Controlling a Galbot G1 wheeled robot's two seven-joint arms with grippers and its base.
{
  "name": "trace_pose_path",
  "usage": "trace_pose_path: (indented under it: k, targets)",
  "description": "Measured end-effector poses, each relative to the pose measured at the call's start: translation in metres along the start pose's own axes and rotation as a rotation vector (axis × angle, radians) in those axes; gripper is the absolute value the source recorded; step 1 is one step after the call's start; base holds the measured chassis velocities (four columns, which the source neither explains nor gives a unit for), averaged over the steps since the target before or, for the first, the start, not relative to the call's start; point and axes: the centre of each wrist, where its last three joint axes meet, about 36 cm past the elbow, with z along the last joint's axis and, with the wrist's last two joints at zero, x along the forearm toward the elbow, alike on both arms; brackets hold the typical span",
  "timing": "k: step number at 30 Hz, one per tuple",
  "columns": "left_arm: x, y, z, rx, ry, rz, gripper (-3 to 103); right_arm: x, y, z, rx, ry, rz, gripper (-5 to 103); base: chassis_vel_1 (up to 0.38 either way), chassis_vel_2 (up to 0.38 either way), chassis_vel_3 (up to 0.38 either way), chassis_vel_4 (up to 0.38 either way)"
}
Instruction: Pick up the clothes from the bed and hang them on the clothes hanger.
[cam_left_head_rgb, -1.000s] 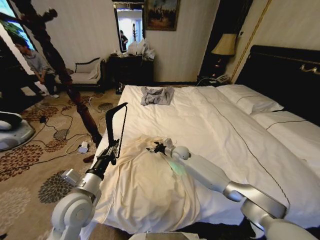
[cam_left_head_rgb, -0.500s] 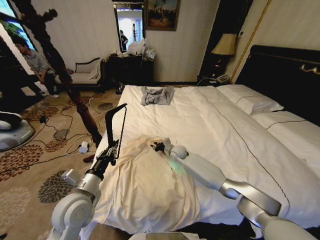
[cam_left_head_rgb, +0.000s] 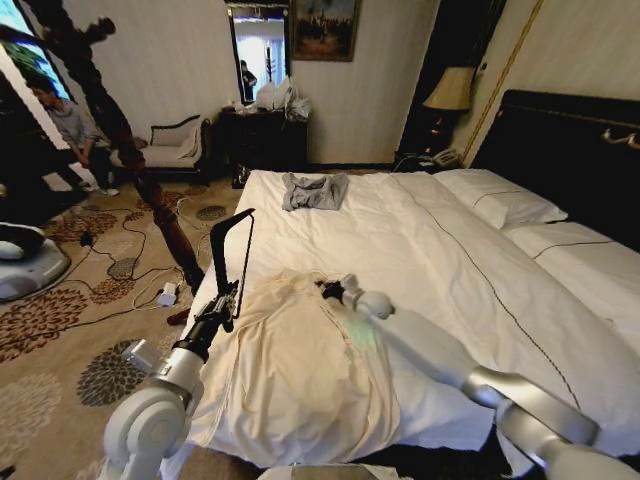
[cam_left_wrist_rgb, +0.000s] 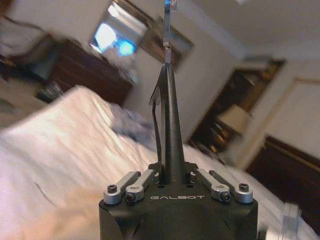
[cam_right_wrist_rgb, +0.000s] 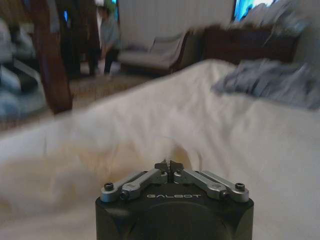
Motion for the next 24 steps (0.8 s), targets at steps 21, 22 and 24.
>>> trace_pose_path:
  k: [21,22,24]
  targets:
    - [0.026,-0.030,0.112,0.056,0.535,0.289,20,0.079,-0.047,-0.056,-0.036,-0.263,0.079,1,0.000,0.000,0.000,0.000]
    - [0.027,-0.031,0.113,0.054,0.537,0.295,20,0.079,-0.048,-0.059,-0.034,-0.270,0.079,1,0.000,0.000,0.000,0.000]
    - [0.028,-0.032,0.113,0.051,0.536,0.299,20,0.079,-0.048,-0.060,-0.032,-0.274,0.078,1,0.000,0.000,0.000,0.000]
